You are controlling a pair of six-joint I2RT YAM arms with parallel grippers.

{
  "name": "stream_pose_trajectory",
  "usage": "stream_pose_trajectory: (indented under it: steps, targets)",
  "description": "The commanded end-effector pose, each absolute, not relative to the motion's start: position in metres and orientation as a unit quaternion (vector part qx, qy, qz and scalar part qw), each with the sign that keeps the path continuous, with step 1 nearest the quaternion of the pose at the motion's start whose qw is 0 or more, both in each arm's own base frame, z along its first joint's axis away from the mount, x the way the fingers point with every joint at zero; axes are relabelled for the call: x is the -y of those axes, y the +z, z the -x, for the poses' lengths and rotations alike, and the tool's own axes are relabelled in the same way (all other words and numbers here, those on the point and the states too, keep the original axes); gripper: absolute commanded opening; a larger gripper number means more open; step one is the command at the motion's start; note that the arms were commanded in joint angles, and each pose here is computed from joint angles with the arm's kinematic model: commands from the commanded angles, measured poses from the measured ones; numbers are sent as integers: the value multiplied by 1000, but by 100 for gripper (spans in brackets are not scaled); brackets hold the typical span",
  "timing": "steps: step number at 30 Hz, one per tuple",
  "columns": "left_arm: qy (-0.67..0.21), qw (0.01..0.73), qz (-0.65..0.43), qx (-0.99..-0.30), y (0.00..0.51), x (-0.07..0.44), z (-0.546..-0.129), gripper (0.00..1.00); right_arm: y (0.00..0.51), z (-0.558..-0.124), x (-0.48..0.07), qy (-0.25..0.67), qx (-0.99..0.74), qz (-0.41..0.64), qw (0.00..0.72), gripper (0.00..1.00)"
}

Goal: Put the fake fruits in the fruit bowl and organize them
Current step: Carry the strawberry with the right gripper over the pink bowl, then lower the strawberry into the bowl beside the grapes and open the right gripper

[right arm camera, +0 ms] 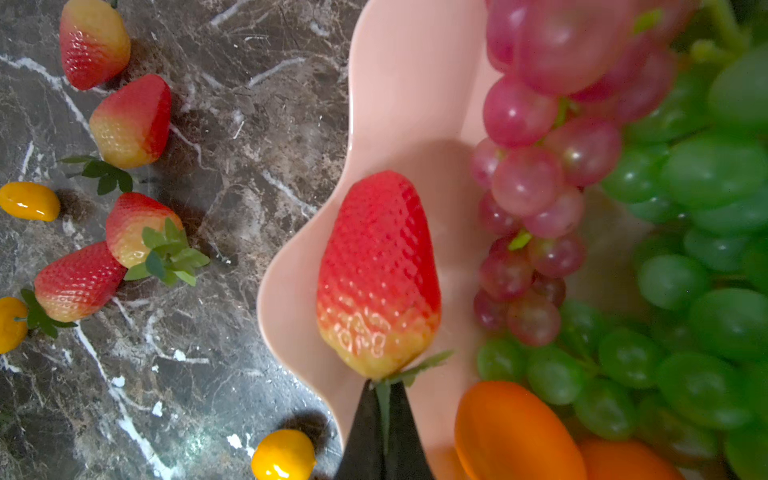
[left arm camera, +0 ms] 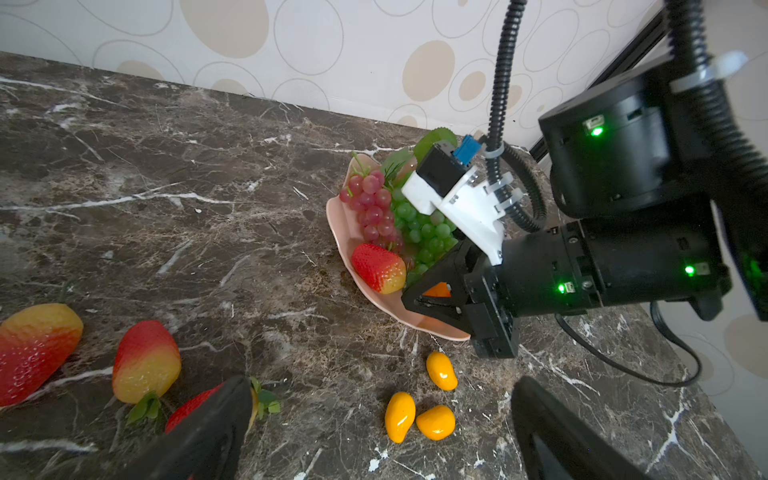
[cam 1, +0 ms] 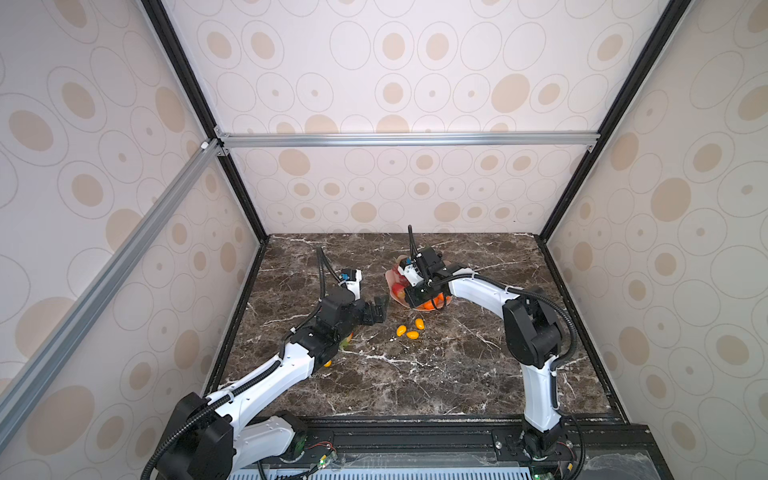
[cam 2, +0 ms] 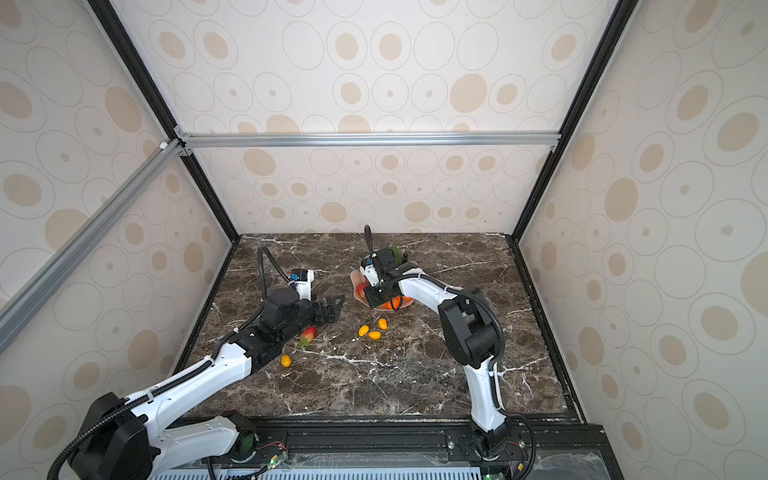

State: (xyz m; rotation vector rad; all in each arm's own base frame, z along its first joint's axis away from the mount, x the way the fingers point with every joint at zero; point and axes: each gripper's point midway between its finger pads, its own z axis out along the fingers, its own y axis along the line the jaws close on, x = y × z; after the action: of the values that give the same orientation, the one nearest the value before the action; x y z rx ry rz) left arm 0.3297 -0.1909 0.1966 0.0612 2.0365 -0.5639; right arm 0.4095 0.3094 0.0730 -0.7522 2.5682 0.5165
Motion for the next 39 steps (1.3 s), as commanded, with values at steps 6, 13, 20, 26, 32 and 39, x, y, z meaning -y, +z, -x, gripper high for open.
stream_pose_trajectory:
  steps: [6, 13, 20, 26, 32, 39]
  targets:
    - [-232, 504, -24, -831, 206, 185, -329, 98, 82, -419, -310, 196, -917, 259, 233, 0]
    - [-232, 505, -22, -831, 206, 184, -330, 98, 100, -434, -314, 210, -909, 238, 271, 0]
    - [-233, 506, -18, -831, 205, 181, -329, 98, 98, -443, -320, 217, -912, 224, 267, 0]
    - [-234, 504, -16, -831, 203, 181, -330, 98, 95, -449, -325, 225, -913, 220, 261, 0]
    - [-237, 503, -17, -831, 203, 182, -331, 98, 88, -452, -328, 226, -916, 219, 247, 0]
    - [-238, 502, -15, -832, 201, 181, -330, 98, 77, -451, -328, 224, -922, 219, 230, 3]
